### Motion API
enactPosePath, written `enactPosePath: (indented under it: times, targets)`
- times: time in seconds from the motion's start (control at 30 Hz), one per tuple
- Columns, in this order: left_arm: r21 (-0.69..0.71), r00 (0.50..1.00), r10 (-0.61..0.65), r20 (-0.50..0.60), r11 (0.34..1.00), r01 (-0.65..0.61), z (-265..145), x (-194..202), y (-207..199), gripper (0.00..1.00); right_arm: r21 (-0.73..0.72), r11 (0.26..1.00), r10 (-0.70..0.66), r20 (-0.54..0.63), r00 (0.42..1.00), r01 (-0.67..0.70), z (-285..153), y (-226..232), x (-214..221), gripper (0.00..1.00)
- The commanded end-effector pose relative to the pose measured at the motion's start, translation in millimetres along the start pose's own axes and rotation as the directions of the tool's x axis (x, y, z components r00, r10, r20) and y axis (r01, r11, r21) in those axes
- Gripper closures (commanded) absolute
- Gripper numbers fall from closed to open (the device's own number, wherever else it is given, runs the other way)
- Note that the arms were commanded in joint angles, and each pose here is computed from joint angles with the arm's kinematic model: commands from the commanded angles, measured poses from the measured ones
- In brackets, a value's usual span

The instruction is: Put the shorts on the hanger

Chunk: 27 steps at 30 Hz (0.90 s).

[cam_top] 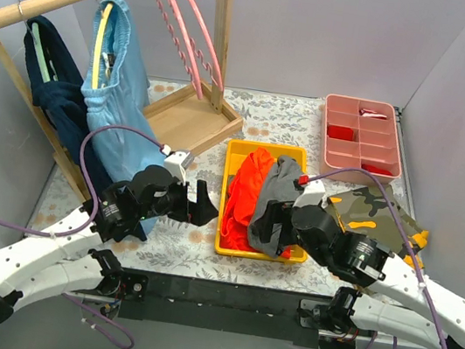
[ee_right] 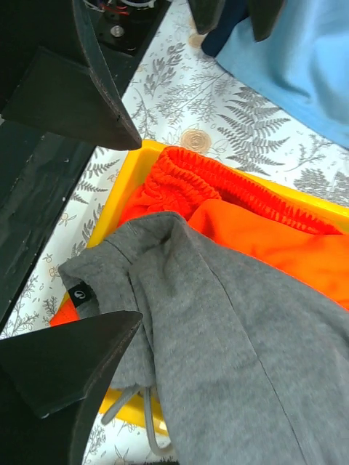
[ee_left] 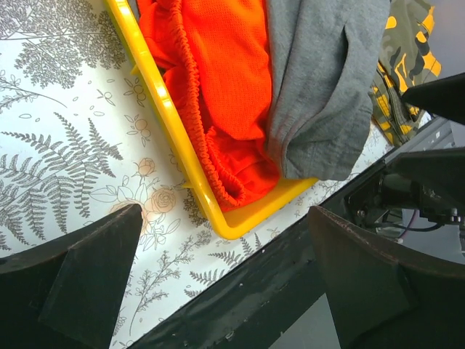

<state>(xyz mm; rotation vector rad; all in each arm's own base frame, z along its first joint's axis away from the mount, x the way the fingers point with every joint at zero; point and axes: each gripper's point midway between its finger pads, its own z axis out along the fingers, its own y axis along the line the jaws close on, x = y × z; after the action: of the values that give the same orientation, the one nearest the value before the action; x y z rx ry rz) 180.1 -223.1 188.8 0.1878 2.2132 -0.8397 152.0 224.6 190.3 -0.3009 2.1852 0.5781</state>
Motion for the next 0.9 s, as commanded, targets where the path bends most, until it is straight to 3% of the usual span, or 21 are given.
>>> enactPosePath:
  times: [0.0, 0.23, 0.53, 0.87]
  targets:
    - [0.065, 1.0, 0.002, 0.008, 0.998, -0.003, -4, -1, -10, 0.02, 0.02, 1.0, 0.02, 0.12, 0.993, -0.023, -15, -4, -34, 0.02]
    - [0.13, 0.994, 0.032, -0.104, 0.991, -0.019, 1, 25, -16, 0.02, 0.083, 0.995, 0.028, 0.198, 0.98, -0.045, -34, -19, -58, 0.01]
    - [0.06, 0.967, 0.076, -0.245, 0.996, -0.063, 22, 89, -29, 0.02, 0.145, 0.988, 0.023, 0.197, 0.98, -0.052, -33, -30, -55, 0.02]
    - [-0.07, 0.974, -0.007, -0.227, 0.997, -0.009, 33, 124, -19, 0.02, 0.204, 0.978, 0.002, 0.175, 0.985, -0.038, -32, -39, -51, 0.01]
